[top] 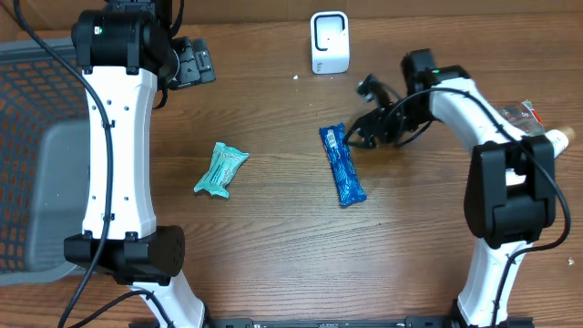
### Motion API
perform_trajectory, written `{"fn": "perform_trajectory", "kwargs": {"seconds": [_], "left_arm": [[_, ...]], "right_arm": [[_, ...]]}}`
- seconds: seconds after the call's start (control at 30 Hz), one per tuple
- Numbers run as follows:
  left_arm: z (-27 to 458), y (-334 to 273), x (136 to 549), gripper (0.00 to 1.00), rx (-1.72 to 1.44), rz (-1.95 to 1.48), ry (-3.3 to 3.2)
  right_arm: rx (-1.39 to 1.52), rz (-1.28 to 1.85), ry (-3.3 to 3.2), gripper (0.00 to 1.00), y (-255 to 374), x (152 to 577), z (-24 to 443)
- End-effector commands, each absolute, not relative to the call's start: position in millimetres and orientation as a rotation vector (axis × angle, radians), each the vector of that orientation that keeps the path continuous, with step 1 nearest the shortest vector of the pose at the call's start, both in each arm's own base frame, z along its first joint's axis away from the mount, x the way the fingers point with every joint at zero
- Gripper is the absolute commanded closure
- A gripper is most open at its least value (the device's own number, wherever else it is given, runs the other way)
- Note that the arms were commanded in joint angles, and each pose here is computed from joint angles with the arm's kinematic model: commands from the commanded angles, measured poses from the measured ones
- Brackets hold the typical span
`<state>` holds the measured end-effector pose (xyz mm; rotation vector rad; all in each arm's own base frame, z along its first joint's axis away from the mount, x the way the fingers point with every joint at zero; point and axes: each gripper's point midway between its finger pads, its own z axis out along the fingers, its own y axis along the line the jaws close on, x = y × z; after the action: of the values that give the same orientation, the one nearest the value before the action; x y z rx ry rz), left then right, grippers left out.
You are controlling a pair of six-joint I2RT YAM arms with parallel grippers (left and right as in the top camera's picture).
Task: Scan the item barcode
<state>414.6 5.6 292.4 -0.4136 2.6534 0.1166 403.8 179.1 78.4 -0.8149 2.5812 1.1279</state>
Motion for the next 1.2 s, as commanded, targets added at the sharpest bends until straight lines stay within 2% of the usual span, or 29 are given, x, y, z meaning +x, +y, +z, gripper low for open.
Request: {"fn": "perform_trajectory", "kwargs": {"seconds": [0.0,0.17,0.23,0.3,0.43,0.57,0.63,1.17], "left_arm": [[292,7,415,0.0,-0.395,0.138,2.653],[292,7,415,0.0,-0.395,0.138,2.654],[292,7,415,0.0,-0.395,0.138,2.653],[292,7,415,0.0,-0.395,0.138,2.653],[292,7,415,0.0,-0.395,0.138,2.653],[292,7,415,0.0,-0.395,0.138,2.654],[292,7,415,0.01,-0.395,0.138,2.654],[292,7,415,0.0,-0.395,0.138,2.653]], "right_arm": [[-0.716,1.091,2.565,0.34,170,429,108],[-0.624,0.944,2.712,0.39,172,430,103],[-0.62,0.888,2.774,0.53,177,422,94],[-0.61,0.842,2.825,0.6,183,415,85],[-0.539,0.689,2.936,0.58,183,404,61],[-0.563,0.685,2.976,0.45,187,389,46],[-0.565,0.686,2.985,0.43,187,386,41],[-0.593,0.694,2.931,0.45,189,390,3]]}}
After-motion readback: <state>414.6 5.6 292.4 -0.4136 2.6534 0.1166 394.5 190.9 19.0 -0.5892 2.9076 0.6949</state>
